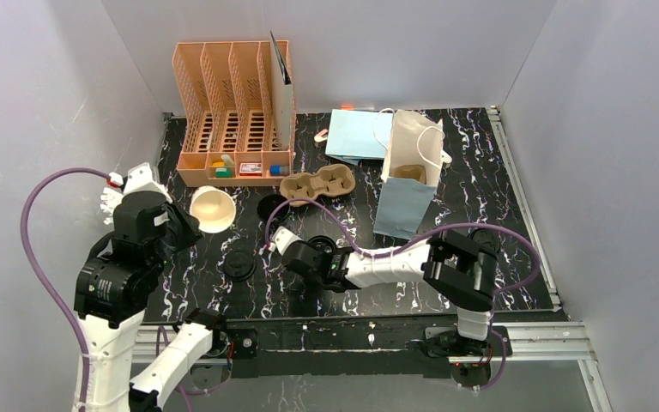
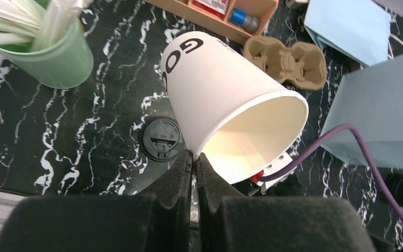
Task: Pack the takeout coffee
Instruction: Close the cup lid on the coffee cup.
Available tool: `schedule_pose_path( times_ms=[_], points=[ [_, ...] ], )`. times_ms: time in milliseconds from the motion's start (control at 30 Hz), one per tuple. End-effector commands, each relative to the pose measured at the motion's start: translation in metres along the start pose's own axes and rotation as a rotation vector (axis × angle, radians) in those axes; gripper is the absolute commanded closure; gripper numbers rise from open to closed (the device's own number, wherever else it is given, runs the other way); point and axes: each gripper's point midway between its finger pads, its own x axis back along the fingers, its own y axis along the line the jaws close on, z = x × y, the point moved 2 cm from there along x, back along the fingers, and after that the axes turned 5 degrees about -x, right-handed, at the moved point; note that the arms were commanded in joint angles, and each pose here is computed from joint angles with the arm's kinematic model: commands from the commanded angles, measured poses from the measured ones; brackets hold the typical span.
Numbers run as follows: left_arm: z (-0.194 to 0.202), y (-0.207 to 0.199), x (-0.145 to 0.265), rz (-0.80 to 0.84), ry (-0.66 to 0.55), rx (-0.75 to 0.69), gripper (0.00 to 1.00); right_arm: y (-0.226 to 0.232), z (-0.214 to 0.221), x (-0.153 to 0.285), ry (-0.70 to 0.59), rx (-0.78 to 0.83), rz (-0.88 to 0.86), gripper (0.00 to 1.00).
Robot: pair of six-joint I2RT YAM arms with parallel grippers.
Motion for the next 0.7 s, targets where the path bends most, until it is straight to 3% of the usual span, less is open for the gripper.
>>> schedule_pose_path(
  times_ms=[0,300,667],
  points=[
    [0.020,-0.022,-0.012,0.109,0.122,-0.005,1.00,-0.012,-0.049,0.043,-0.134,-0.098,-0.005,0.86],
    [0.092,-0.083,-0.028,0.458,0.506,0.083,1.00,-0.045,-0.067,0.128,-0.254,-0.285,-0.048,0.88],
    [0.134,-0.100,-0.056,0.550,0.592,0.229,1.00,-0.091,-0.062,0.178,-0.279,-0.440,-0.008,0.90]
  ],
)
